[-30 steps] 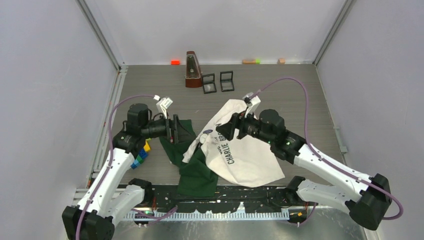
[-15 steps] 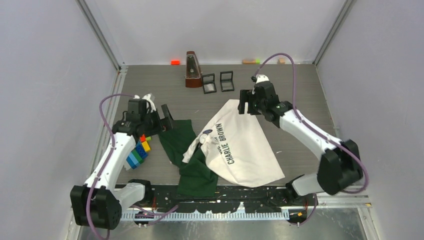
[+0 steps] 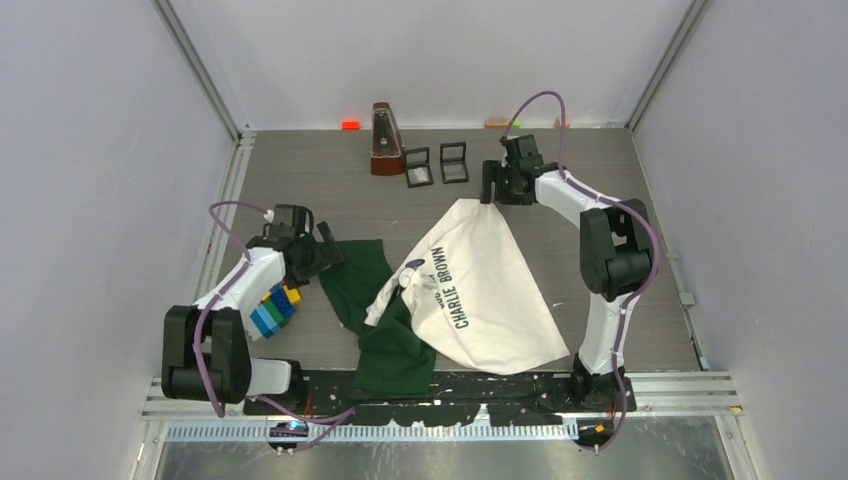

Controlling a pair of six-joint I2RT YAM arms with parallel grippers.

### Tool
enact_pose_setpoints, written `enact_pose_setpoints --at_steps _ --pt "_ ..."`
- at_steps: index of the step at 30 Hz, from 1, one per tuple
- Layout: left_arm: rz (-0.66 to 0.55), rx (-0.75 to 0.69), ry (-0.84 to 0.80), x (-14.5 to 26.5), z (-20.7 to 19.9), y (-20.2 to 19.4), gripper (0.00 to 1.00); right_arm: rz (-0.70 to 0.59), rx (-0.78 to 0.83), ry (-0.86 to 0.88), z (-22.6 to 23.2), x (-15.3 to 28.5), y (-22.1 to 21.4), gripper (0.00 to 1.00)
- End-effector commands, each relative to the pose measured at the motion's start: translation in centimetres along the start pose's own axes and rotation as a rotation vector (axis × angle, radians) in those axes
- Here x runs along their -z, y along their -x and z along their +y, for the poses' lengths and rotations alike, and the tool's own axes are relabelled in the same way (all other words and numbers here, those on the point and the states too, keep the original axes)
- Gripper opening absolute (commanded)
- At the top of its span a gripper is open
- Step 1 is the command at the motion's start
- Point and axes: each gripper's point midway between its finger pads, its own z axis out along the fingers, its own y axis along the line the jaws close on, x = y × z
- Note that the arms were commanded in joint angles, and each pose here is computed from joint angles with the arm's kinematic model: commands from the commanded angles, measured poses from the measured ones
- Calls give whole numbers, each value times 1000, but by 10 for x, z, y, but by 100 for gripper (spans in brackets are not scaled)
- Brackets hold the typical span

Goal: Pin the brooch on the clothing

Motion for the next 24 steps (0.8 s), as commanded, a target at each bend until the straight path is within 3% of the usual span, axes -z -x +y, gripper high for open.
enact_pose_setpoints --at_steps 1,5,14,18,21,23,24 --pt "-91 7 55 -9 6 24 99 -3 23 101 15 -8 22 77" --pt "-63 5 67 -19 9 18 98 44 21 120 18 -19 15 76" --pt "-29 6 23 -37 1 14 73 130 -4 163 25 -33 -4 72" --pt "-15 5 32 -44 1 14 68 158 -17 155 23 -40 -14 70" --pt "3 1 9 -48 -3 11 53 175 -24 166 25 -42 -18 64" --pt "2 0 9 -52 -2 11 32 179 -30 178 28 -42 -18 49" --pt "-1 -2 7 -53 -3 12 21 177 -32 183 29 -41 -16 35"
